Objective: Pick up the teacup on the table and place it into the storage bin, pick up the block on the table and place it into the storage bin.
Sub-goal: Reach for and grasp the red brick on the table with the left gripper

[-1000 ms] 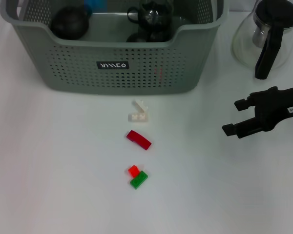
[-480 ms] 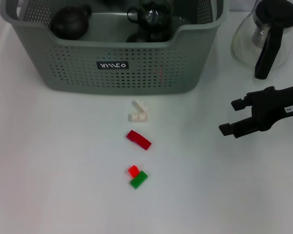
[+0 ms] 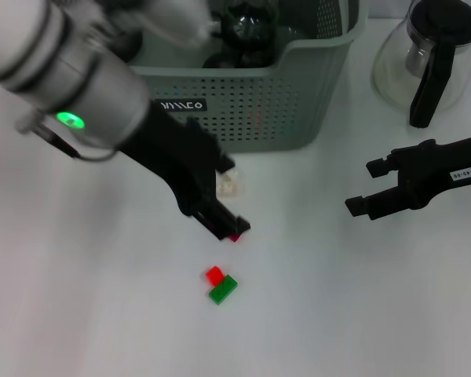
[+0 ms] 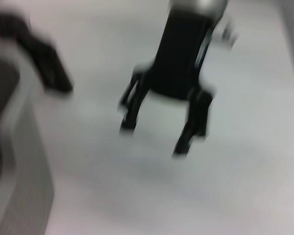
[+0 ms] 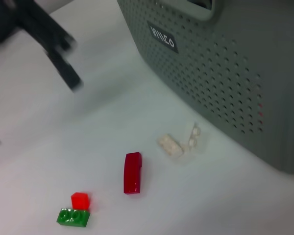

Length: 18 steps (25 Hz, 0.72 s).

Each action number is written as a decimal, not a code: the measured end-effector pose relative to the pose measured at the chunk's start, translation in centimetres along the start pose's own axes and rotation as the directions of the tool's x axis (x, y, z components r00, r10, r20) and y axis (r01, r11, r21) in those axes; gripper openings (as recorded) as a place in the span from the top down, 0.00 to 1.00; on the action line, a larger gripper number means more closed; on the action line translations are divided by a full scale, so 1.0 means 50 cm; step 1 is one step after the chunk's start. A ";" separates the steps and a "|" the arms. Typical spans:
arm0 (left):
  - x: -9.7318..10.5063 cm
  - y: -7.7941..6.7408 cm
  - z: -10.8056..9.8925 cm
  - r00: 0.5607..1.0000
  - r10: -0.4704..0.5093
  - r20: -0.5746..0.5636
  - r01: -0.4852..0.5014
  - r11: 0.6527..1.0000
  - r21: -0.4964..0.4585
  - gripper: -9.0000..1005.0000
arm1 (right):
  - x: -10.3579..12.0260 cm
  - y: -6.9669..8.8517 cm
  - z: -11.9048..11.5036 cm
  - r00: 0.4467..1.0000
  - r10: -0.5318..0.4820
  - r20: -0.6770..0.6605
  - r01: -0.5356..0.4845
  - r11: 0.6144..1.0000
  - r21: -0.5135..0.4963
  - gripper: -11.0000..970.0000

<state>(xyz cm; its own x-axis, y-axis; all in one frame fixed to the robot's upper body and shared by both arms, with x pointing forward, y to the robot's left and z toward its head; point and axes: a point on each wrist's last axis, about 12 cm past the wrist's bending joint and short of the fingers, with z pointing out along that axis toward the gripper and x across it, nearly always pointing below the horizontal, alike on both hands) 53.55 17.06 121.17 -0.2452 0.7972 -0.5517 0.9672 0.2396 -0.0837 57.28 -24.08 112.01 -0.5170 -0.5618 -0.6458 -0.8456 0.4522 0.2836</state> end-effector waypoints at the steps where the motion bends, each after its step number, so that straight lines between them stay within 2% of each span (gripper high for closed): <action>1: 0.001 0.002 0.014 0.999 -0.026 -0.025 0.026 1.000 -0.005 0.09 | 0.000 0.000 0.000 1.000 0.000 0.000 0.000 1.000 0.001 0.02; 4: -0.006 0.010 0.052 0.985 -0.154 -0.079 0.151 0.988 -0.040 0.09 | -0.001 -0.001 -0.001 1.000 -0.004 -0.001 0.004 1.000 0.002 0.02; 7: -0.018 0.010 0.075 0.964 -0.240 -0.116 0.235 0.970 -0.062 0.09 | -0.004 -0.002 -0.002 1.000 -0.019 -0.007 0.019 1.000 0.002 0.02; 12: -0.033 0.007 0.113 0.900 -0.390 -0.195 0.374 0.920 -0.116 0.09 | -0.014 0.002 -0.001 0.997 -0.078 -0.020 0.078 0.997 -0.011 0.02; 18: -0.035 0.010 0.147 0.822 -0.533 -0.199 0.510 0.845 -0.159 0.09 | -0.018 0.005 0.002 0.985 -0.166 -0.043 0.166 0.986 -0.024 0.02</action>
<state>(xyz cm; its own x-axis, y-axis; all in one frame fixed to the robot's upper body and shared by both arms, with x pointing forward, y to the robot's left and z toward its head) 54.96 11.71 115.97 -0.7306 0.6378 -0.2436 0.6822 0.6971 -0.2207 57.54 -23.40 112.60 -0.3743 -0.6585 -0.6529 -0.9225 0.3360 0.1900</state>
